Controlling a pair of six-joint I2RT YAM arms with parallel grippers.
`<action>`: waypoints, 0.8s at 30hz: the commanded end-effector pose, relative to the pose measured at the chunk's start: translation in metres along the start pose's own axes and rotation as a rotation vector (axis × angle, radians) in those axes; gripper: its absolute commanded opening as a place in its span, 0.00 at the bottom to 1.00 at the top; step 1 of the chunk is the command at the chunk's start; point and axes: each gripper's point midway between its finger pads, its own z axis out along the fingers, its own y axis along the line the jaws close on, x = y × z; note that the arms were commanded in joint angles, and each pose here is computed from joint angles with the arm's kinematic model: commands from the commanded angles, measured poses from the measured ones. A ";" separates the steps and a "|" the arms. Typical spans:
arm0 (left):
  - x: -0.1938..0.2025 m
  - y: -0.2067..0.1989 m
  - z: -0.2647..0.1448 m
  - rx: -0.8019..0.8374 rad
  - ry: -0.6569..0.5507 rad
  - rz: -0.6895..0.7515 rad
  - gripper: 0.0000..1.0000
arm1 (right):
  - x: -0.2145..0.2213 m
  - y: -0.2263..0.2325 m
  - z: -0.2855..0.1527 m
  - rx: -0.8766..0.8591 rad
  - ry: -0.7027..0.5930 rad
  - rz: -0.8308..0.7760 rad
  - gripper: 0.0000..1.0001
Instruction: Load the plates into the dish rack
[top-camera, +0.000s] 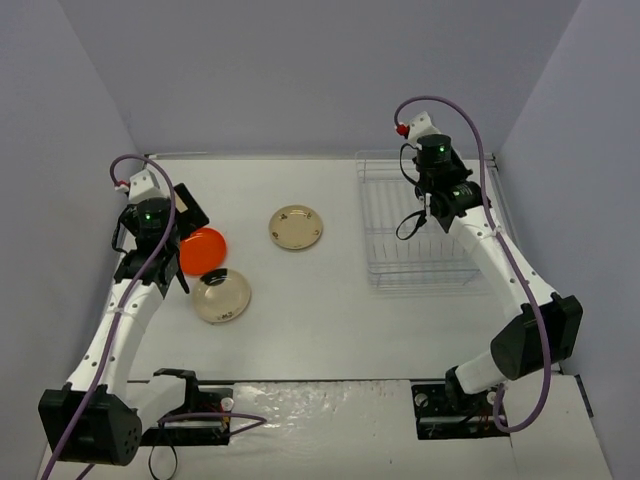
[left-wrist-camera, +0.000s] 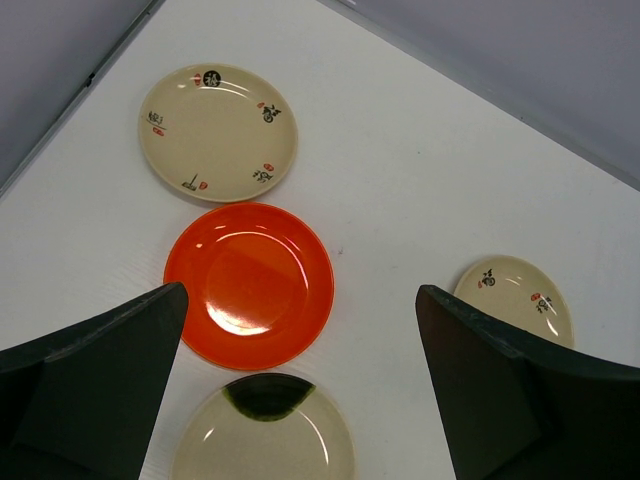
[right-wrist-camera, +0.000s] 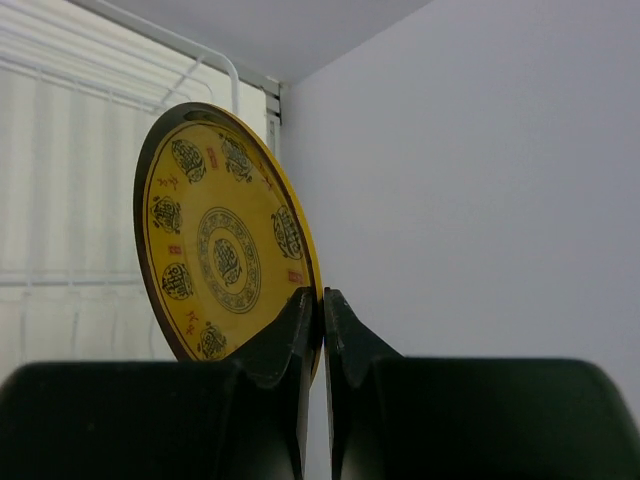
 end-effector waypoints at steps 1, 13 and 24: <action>-0.029 -0.010 0.002 0.020 -0.075 -0.024 0.97 | 0.022 -0.019 0.012 0.067 0.119 -0.167 0.00; -0.028 -0.009 0.006 0.018 -0.083 -0.022 0.97 | 0.073 -0.002 0.040 0.069 0.353 -0.274 0.00; -0.027 -0.009 0.007 0.022 -0.081 -0.024 0.97 | 0.109 0.038 0.047 -0.007 0.461 -0.301 0.00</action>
